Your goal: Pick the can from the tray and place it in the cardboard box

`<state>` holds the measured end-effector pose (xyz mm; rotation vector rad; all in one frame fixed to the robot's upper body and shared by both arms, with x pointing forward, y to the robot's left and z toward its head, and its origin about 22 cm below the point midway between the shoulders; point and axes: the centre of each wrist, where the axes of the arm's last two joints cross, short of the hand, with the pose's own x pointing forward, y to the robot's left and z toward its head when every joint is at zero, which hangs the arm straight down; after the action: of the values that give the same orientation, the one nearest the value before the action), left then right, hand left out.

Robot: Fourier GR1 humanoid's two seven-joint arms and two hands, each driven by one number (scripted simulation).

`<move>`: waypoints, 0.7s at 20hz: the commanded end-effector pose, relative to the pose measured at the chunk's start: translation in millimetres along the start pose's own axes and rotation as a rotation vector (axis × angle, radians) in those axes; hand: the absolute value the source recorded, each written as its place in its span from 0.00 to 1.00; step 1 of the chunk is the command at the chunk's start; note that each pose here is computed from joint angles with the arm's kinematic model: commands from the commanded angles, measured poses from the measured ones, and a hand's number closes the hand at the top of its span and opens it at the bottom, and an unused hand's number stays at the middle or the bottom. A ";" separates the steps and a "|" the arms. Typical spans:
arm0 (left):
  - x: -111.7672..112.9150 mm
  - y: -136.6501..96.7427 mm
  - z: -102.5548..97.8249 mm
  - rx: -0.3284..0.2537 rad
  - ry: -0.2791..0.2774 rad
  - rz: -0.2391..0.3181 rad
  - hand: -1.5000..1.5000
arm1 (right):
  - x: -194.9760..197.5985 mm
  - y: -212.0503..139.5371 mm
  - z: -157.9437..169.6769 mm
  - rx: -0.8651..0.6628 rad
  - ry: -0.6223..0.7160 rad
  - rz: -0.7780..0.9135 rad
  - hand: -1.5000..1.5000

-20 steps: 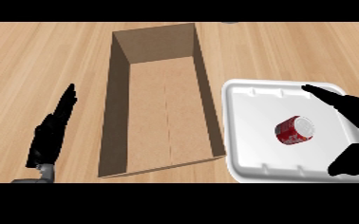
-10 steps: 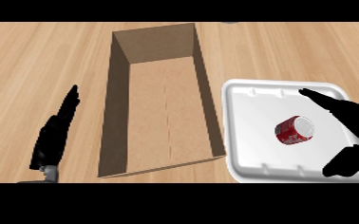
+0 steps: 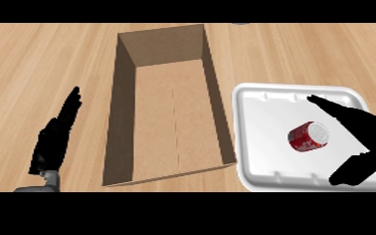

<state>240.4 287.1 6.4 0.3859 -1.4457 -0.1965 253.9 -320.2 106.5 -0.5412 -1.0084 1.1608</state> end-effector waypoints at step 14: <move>4.3 19.9 -1.9 0.013 -0.022 0.006 0.50 | -6.0 23.1 -24.8 0.050 -0.012 0.005 1.00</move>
<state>238.3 294.8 13.0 0.3873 -1.4518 -0.1958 265.5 -312.6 76.1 -0.5097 -0.9687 1.1859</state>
